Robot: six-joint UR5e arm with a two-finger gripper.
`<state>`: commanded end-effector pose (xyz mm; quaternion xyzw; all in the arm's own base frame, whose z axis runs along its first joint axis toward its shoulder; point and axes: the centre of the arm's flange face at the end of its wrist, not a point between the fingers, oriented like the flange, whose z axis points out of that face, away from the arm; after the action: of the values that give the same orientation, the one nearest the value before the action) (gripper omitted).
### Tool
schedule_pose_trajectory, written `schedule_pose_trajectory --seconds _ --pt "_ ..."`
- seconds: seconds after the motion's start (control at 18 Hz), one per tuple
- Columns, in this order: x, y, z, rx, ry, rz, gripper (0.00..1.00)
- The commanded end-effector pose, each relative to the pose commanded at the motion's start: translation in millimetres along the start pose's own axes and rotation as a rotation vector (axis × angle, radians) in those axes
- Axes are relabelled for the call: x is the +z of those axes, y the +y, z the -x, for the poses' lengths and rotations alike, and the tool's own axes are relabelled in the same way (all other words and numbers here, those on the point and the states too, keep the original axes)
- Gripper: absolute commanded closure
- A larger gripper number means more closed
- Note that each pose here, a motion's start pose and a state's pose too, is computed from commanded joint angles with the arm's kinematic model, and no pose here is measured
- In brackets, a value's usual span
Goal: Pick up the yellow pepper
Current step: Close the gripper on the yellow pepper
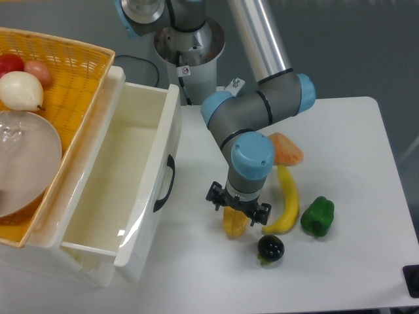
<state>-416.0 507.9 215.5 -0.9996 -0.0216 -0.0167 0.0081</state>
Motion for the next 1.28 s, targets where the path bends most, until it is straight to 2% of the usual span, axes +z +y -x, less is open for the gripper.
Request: schedule_pose_trajectory --seconds 0.5,0.56,0.61,0.72,0.83,0.94,1.28 --pt "17.9 1.1 0.6 -0.01 0.019 0.025 0.0" --pt "16.2 1.4 1.7 -0.013 0.017 0.023 0.07" --pt "16.3 2.6 3.0 -0.016 0.019 0.023 0.21" --pt "14.7 3.4 4.6 -0.028 0.02 0.019 0.59" --pt "13.8 2.4 5.7 -0.028 0.017 0.017 0.84" --pt "11.9 1.5 6.7 -0.03 0.015 0.015 0.92" --pt "-32.4 -1.5 9.9 -0.013 -0.016 -0.008 0.92"
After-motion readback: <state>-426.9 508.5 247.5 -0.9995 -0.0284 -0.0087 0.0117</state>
